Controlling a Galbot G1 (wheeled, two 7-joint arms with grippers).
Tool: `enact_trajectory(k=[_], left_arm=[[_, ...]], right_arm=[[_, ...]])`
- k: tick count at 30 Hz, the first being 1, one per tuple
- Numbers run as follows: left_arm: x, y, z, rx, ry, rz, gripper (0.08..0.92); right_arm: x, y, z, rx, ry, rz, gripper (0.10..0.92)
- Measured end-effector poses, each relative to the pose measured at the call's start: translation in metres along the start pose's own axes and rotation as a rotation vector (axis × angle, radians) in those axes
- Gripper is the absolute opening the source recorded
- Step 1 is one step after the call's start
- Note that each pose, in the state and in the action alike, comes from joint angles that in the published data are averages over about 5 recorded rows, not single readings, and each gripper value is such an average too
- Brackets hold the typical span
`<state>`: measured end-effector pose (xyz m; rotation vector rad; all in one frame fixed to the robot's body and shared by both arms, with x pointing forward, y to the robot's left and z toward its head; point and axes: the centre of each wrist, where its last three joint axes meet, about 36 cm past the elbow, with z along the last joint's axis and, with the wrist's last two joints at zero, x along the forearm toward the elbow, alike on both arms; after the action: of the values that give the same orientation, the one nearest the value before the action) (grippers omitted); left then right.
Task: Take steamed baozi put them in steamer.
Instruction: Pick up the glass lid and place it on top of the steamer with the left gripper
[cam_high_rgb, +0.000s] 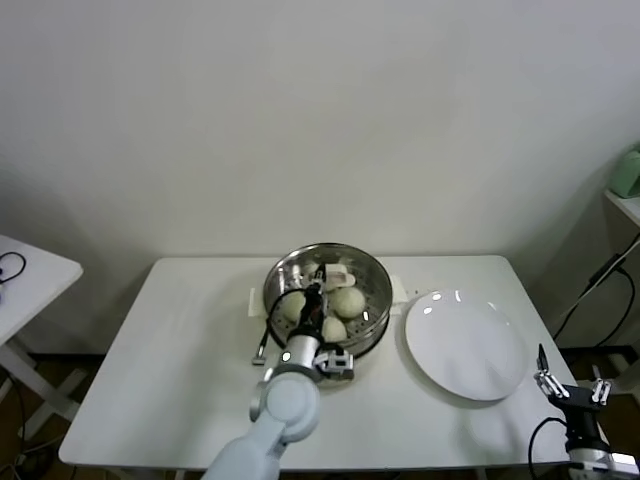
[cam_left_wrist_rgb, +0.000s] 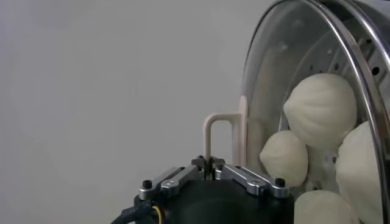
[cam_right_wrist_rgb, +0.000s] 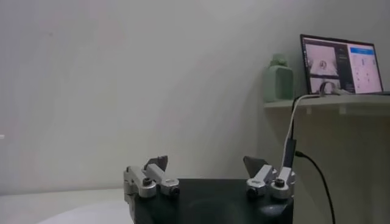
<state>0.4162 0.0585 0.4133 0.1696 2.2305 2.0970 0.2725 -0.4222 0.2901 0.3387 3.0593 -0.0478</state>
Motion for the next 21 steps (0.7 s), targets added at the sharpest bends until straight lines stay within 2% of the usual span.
enact_trajectory(k=[10,21], left_arm=[[0.0015,-0.0041,0.0002,-0.02,-0.005,-0.003,0.165],[0.0076,-0.001,0.0044,-0.016,-0.014,-0.019,0.469]], right_arm=[[-0.0003,0.0001,-0.0005,-0.004,-0.003,0.005,0.823],[-0.0014,0.0028,-0.0007,-0.008,-0.005,-0.001,0.823]])
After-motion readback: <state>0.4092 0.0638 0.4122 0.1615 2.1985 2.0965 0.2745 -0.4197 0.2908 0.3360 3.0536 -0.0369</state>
